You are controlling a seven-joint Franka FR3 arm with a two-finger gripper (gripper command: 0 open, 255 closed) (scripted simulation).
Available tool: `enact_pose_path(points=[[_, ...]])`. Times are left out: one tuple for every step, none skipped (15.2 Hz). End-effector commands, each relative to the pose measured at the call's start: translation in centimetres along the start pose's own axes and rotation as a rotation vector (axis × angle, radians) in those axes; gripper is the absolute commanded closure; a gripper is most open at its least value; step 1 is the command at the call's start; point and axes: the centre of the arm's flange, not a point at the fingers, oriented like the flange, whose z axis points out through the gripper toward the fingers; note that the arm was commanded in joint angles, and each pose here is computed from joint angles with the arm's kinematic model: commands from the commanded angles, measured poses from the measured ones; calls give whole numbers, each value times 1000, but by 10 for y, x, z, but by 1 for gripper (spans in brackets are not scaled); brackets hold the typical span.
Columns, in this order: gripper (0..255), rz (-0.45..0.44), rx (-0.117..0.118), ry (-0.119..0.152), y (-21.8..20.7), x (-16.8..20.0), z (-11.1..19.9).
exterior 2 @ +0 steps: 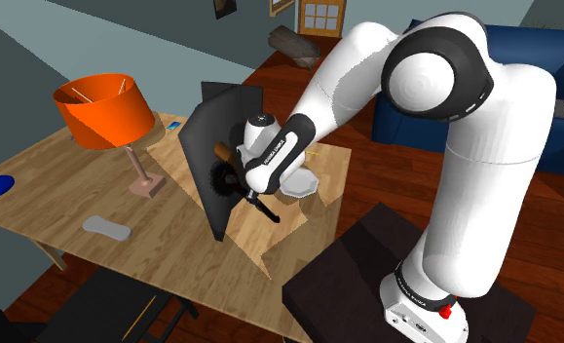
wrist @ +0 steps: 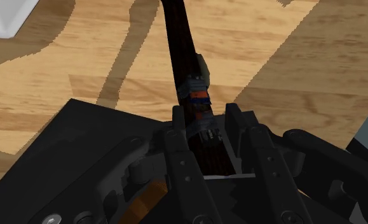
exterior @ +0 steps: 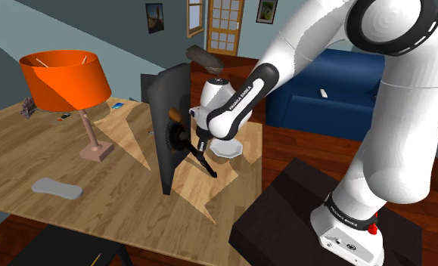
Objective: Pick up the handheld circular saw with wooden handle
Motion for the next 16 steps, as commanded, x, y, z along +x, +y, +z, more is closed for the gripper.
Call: enact_pose_path(points=[[255, 0, 0, 0, 0, 1, -8], [255, 0, 0, 0, 1, 1, -13], [255, 0, 0, 0, 1, 2, -18], [255, 0, 0, 0, 1, 3, -23], [255, 0, 0, 0, 1, 4, -28], [255, 0, 0, 0, 2, 5, -34], [255, 0, 0, 0, 2, 5, -39], [255, 0, 0, 0, 2, 6, -44], [255, 0, 0, 0, 2, 7, -49], [255, 0, 0, 0, 2, 8, -54], [255, 0, 0, 0, 3, 9, -60], [255, 0, 0, 0, 3, 9, -65], [255, 0, 0, 0, 3, 10, -70], [255, 0, 0, 0, 3, 11, -75], [255, 0, 0, 0, 3, 11, -76], [255, 0, 0, 0, 3, 11, -76]])
